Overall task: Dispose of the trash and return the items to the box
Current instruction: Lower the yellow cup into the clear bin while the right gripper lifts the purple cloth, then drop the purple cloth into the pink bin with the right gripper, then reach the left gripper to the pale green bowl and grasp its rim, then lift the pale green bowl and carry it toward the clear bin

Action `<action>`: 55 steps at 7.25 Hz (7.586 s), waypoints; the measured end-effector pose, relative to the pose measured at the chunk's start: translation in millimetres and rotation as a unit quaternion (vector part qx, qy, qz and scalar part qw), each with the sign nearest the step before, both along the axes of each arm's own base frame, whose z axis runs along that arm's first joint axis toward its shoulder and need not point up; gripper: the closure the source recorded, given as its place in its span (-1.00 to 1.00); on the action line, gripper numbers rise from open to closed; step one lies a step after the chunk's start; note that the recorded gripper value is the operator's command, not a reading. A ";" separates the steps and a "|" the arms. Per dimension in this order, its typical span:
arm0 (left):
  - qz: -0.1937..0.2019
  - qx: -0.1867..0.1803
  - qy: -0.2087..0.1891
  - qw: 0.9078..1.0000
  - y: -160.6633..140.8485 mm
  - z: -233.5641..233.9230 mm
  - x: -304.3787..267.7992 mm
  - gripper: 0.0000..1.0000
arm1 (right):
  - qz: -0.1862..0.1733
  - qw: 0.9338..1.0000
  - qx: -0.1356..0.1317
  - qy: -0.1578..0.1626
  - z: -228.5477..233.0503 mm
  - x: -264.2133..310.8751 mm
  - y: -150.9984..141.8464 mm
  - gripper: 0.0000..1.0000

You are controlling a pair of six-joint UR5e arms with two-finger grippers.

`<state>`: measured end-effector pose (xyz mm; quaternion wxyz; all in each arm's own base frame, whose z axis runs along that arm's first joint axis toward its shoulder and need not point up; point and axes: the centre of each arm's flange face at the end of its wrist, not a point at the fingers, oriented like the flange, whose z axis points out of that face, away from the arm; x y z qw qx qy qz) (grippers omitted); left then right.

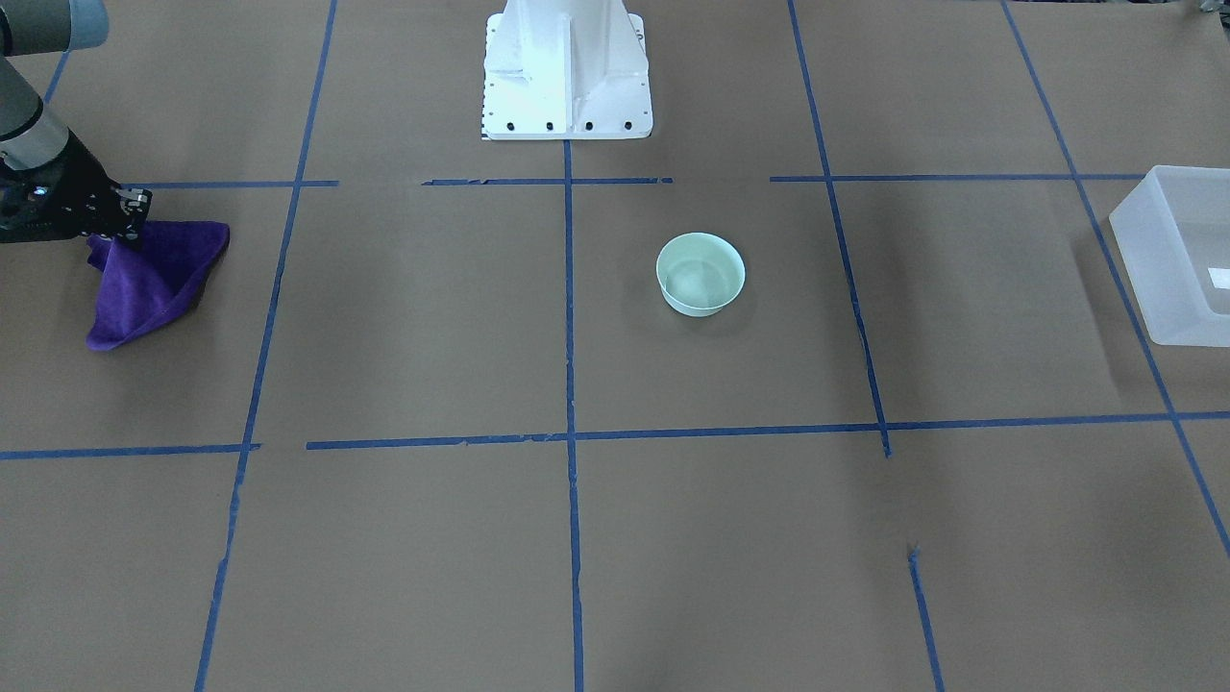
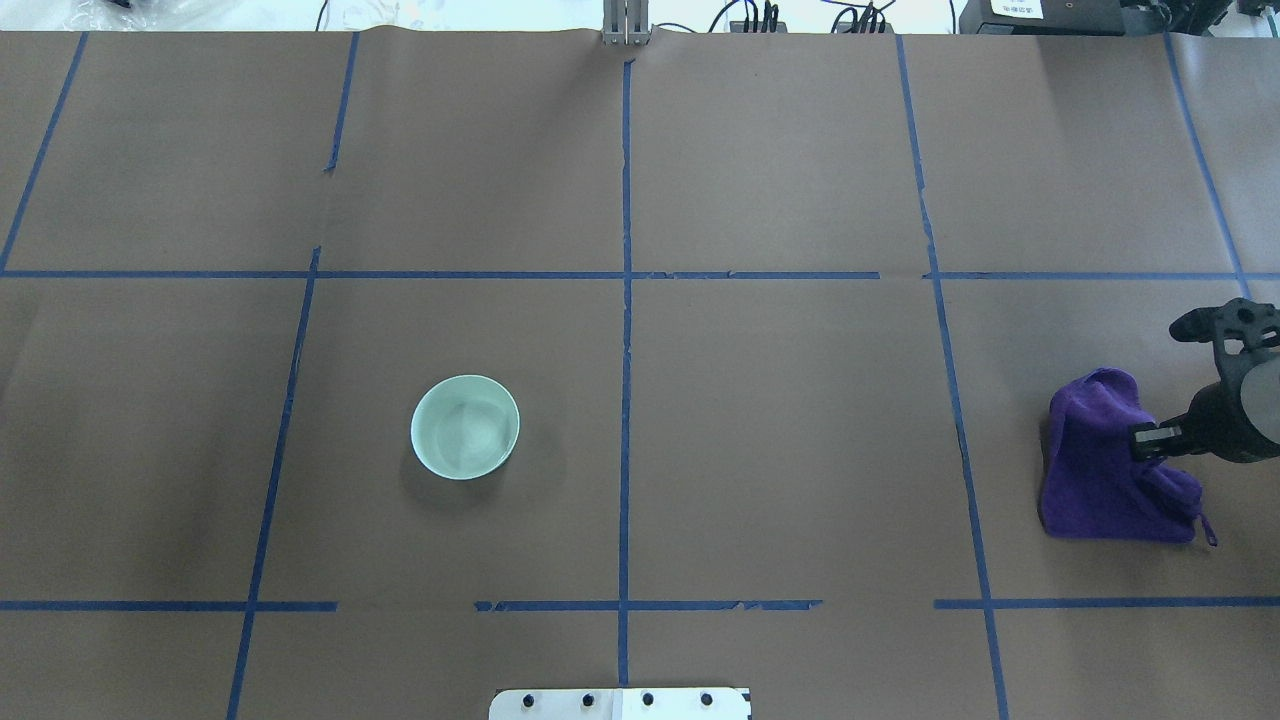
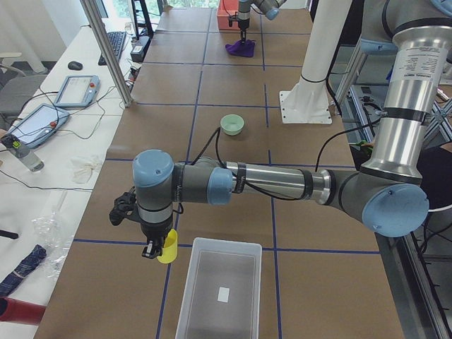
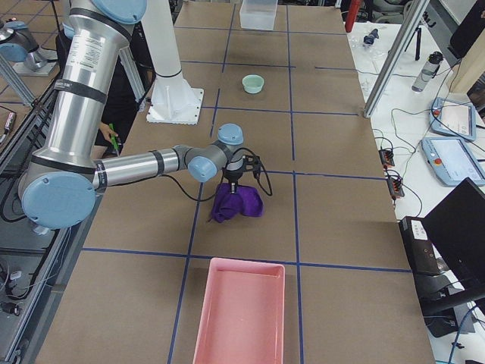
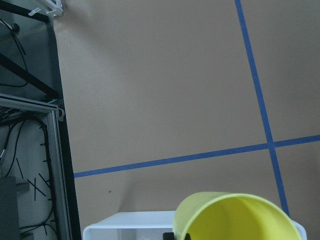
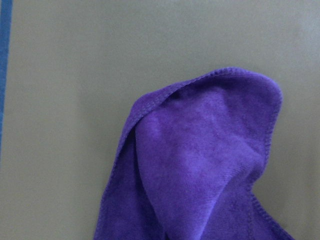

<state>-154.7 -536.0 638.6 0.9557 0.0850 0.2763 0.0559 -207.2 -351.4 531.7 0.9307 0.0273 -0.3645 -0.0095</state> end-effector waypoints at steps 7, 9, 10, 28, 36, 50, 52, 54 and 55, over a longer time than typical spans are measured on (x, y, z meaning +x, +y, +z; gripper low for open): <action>0.023 -0.046 0.123 0.991 107.7 86.1 70.1 1.00 | 0.080 0.994 0.028 -0.075 -90.5 154.6 -32.5 1.00; 0.049 -0.032 0.137 0.989 117.7 98.2 92.4 1.00 | 0.089 0.992 0.062 -0.072 -89.8 188.6 -34.9 1.00; 0.058 -0.026 0.139 0.988 120.5 107.8 99.9 1.00 | 0.094 0.991 0.074 -0.066 -87.5 203.6 -35.2 1.00; -0.022 0.065 0.082 0.994 60.8 -116.2 78.2 -1.00 | 0.012 0.983 0.150 0.106 35.4 352.2 -25.7 1.00; -0.047 -0.022 0.243 0.969 74.8 -223.6 321.8 -1.00 | 0.014 0.985 0.119 0.121 211.3 396.5 -3.4 -1.00; -0.135 -0.115 0.167 0.970 150.4 -302.2 630.3 0.07 | 0.067 0.997 0.021 -0.040 52.7 337.2 -97.0 -1.00; -0.132 -0.120 0.156 0.971 151.9 -291.2 638.6 0.99 | 0.059 0.997 0.028 -0.037 51.6 331.5 -99.0 -1.00; -0.127 -0.120 0.155 0.972 153.8 -290.5 641.0 1.00 | 0.058 0.997 0.030 -0.036 49.8 329.6 -100.1 -1.00; -0.123 -0.121 0.159 0.972 155.2 -294.0 639.8 1.00 | 0.057 0.997 0.030 -0.036 48.7 328.4 -100.8 -1.00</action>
